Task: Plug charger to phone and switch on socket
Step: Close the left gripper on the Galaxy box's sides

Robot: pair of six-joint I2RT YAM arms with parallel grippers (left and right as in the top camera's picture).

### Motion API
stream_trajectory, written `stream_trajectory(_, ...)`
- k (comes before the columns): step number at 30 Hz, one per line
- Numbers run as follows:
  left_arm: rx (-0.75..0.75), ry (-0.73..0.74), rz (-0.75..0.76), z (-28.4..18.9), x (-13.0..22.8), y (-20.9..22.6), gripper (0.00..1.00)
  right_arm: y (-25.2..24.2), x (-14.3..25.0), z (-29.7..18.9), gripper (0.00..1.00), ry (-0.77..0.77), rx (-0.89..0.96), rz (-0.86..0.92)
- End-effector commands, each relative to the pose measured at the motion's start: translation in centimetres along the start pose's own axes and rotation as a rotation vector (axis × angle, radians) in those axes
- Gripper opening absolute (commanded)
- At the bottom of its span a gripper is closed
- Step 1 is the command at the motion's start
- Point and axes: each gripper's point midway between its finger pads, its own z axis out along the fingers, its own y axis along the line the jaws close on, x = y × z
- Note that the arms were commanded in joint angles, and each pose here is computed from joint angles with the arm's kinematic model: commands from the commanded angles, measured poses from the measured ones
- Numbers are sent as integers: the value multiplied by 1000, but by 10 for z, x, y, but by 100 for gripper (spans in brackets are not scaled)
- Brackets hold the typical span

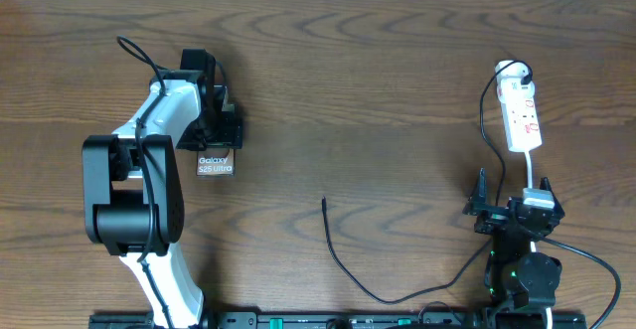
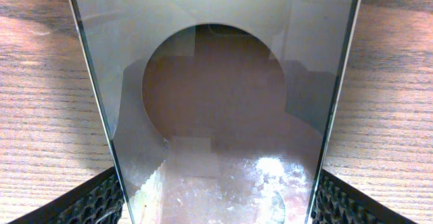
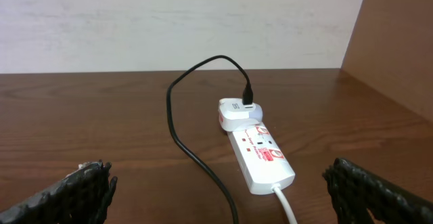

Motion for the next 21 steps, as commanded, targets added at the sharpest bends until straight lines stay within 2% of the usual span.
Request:
stream_trajectory(1, -20, 36, 7, 9, 8, 3, 84, 2, 0, 0, 99, 0, -6, -8)
stream_trajectory(21, -20, 36, 7, 9, 8, 3, 83, 2, 0, 0, 99, 0, -6, -8)
